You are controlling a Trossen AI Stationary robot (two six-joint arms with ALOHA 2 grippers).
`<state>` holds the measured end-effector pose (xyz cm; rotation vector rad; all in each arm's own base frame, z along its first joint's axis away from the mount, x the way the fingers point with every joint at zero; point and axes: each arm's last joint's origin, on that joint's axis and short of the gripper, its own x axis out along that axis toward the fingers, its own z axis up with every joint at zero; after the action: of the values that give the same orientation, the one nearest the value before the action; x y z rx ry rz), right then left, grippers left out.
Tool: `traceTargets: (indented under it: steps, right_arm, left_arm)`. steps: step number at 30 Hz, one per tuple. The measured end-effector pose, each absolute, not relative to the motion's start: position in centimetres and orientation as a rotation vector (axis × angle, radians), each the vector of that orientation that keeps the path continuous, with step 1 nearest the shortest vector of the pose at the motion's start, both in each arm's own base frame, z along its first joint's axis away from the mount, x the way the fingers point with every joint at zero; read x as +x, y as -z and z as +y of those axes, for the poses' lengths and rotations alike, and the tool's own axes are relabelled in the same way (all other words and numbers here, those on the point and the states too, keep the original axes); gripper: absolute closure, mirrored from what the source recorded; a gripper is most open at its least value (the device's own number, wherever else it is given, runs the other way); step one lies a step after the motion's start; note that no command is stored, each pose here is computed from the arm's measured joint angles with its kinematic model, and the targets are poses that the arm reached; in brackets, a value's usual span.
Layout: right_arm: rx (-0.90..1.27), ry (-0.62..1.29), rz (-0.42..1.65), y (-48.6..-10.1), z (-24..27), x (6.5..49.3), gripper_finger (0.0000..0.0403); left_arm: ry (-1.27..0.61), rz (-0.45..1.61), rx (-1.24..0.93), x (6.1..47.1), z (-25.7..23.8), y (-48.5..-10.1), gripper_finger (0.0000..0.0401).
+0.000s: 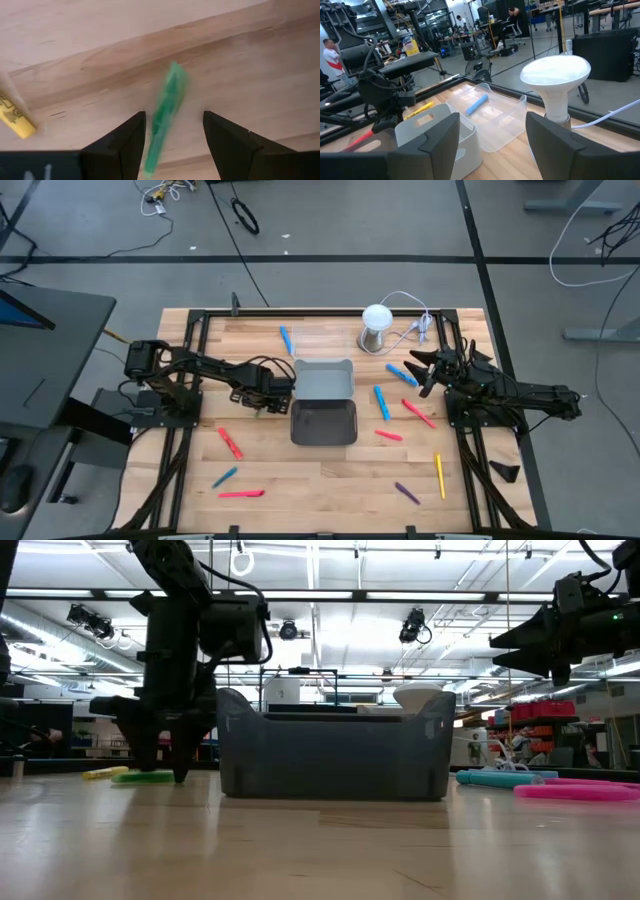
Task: Pick & Place Markers
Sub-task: Put the green pen into the black bin
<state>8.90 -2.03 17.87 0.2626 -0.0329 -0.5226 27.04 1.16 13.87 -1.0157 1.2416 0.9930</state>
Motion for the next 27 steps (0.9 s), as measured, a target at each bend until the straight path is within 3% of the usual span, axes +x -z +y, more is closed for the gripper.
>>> traceTargets:
  steps: [7,27]
  right_arm:
    - [0.262,0.523,-0.033,-17.86,-2.03,8.90,0.0172]
    - [0.263,0.523,-0.033,-17.86,-2.03,8.90,0.0172]
  left_arm:
    - [-0.989,1.247,-1.021,27.03,1.15,-13.87,0.0215]
    - [-0.933,1.280,-1.040,27.11,1.01,-13.89,0.0347]
